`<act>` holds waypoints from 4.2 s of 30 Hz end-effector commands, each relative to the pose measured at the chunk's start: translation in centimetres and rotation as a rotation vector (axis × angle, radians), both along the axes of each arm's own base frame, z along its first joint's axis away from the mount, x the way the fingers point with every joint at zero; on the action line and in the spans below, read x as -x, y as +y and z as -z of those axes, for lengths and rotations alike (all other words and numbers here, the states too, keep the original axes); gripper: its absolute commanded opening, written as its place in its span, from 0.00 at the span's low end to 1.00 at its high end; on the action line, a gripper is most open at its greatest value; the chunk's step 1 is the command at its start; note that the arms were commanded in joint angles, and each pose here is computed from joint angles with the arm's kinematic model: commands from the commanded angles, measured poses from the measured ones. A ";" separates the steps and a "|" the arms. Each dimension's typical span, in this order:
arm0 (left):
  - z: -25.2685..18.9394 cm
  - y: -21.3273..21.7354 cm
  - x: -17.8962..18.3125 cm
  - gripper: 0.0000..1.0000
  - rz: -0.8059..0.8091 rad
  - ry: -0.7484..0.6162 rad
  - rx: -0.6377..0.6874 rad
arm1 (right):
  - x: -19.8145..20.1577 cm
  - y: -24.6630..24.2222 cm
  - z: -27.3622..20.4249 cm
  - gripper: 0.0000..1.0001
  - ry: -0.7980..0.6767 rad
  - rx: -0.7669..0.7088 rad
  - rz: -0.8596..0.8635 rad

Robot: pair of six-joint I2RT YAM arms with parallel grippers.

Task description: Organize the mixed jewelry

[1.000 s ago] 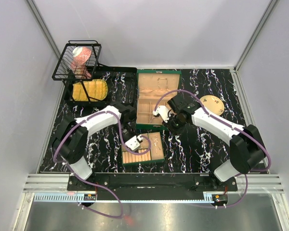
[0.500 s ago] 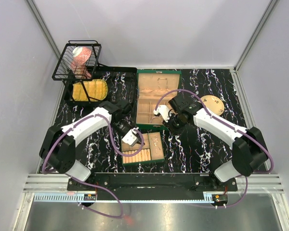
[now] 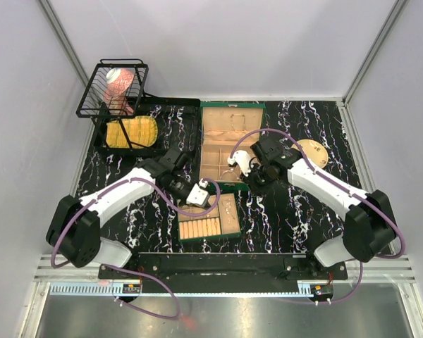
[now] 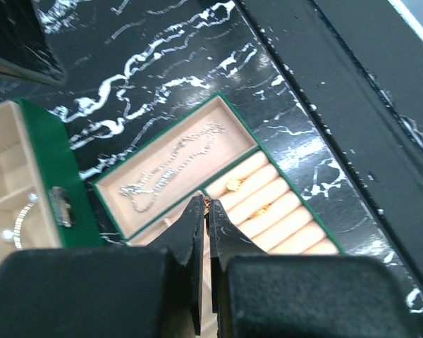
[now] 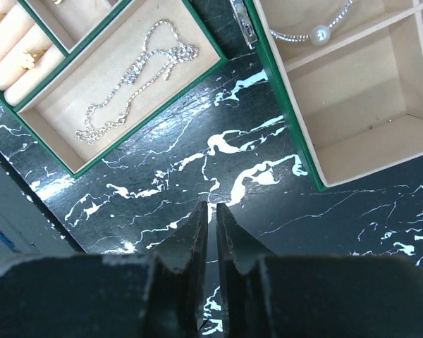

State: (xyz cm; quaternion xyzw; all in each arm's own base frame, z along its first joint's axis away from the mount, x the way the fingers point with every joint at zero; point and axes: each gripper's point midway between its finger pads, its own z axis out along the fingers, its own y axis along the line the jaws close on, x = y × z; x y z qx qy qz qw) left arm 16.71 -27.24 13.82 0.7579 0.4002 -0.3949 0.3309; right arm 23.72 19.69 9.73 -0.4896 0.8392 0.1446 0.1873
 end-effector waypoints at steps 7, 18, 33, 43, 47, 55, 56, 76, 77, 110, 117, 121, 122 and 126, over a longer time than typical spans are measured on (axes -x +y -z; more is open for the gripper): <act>3.1 3.2 3.3 0.00 0.023 -0.032 -0.056 | -0.1 0.7 -1.6 0.14 -0.037 -0.086 0.009; 4.9 6.2 4.5 0.00 0.323 -0.312 -0.106 | 1.9 1.3 1.2 0.19 0.077 -0.069 -0.048; 2.7 8.0 1.9 0.00 0.199 -0.353 -0.100 | 6.7 1.1 7.2 0.13 0.066 0.098 -0.262; 1.8 9.3 0.5 0.00 0.142 -0.369 -0.089 | 8.2 3.3 8.6 0.13 0.103 0.085 -0.336; 1.8 9.7 0.0 0.00 0.151 -0.388 -0.094 | 8.8 4.1 9.2 0.12 0.123 0.086 -0.357; 2.1 10.7 -0.2 0.00 0.171 -0.371 -0.127 | 8.6 6.7 8.5 0.11 0.149 0.026 -0.362; 2.1 10.7 -0.3 0.00 0.168 -0.368 -0.129 | 8.6 7.0 8.4 0.10 0.152 0.019 -0.362; 2.0 12.5 -2.6 0.00 -0.091 -0.201 -0.099 | 6.7 13.7 7.4 0.08 0.185 -0.093 -0.368; 2.1 12.5 -2.7 0.00 -0.113 -0.196 -0.098 | 6.6 13.9 7.5 0.08 0.183 -0.094 -0.368; 3.0 24.1 -8.1 0.00 -1.183 0.154 -0.269 | 3.0 25.8 6.3 0.01 0.026 -0.255 -0.239; 4.7 25.7 -6.5 0.00 -1.257 0.239 -0.361 | 1.9 26.7 6.3 0.01 -0.018 -0.250 -0.202; 6.0 26.4 -5.8 0.00 -1.268 0.325 -0.427 | 1.6 26.7 5.6 0.04 -0.030 -0.259 -0.183; 6.4 26.5 -5.7 0.00 -1.267 0.358 -0.435 | 1.5 26.6 5.5 0.05 -0.032 -0.259 -0.174; 7.0 26.7 -5.5 0.00 -1.280 0.391 -0.456 | 1.3 26.4 5.1 0.09 -0.051 -0.257 -0.162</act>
